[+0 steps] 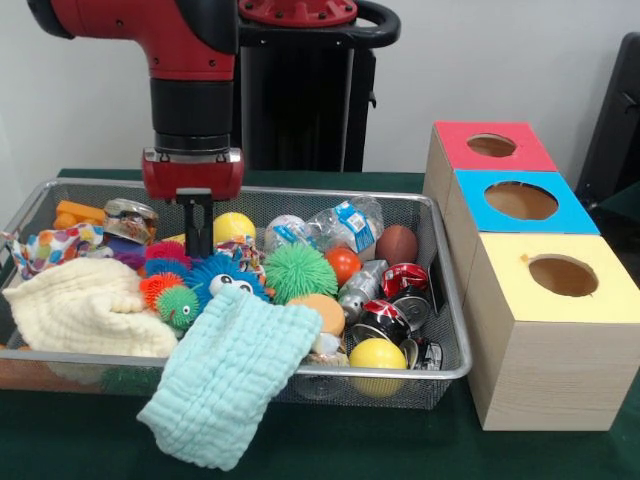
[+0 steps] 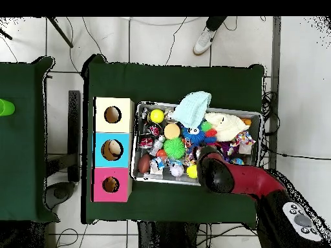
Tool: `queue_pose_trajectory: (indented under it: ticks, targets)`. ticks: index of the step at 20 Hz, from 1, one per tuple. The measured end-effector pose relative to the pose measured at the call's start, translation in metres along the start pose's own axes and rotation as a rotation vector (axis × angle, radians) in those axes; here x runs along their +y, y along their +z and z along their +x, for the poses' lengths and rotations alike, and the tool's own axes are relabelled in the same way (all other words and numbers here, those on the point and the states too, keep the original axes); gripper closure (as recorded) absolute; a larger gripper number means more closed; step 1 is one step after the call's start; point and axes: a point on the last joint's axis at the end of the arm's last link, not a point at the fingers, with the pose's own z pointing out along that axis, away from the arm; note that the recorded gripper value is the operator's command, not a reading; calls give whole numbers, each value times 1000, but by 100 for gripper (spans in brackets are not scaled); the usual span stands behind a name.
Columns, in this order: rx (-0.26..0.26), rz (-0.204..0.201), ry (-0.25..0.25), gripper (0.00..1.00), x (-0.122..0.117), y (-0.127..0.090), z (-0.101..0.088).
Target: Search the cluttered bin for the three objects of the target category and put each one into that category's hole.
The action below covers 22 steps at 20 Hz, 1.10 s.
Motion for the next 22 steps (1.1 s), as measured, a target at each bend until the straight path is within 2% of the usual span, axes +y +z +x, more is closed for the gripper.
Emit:
queue_pose_trajectory:
  ticks: [6,9,15,16,22]
  targets:
    - [-14,3,-9,100,2,-4,-8]
    - [-12,7,-35,100,14,-2,-7]
    - [-50,24,-110,100,51,7,-8]
    - [-78,26,-142,0,68,11,-9]
    - [-103,26,-155,0,76,15,-10]
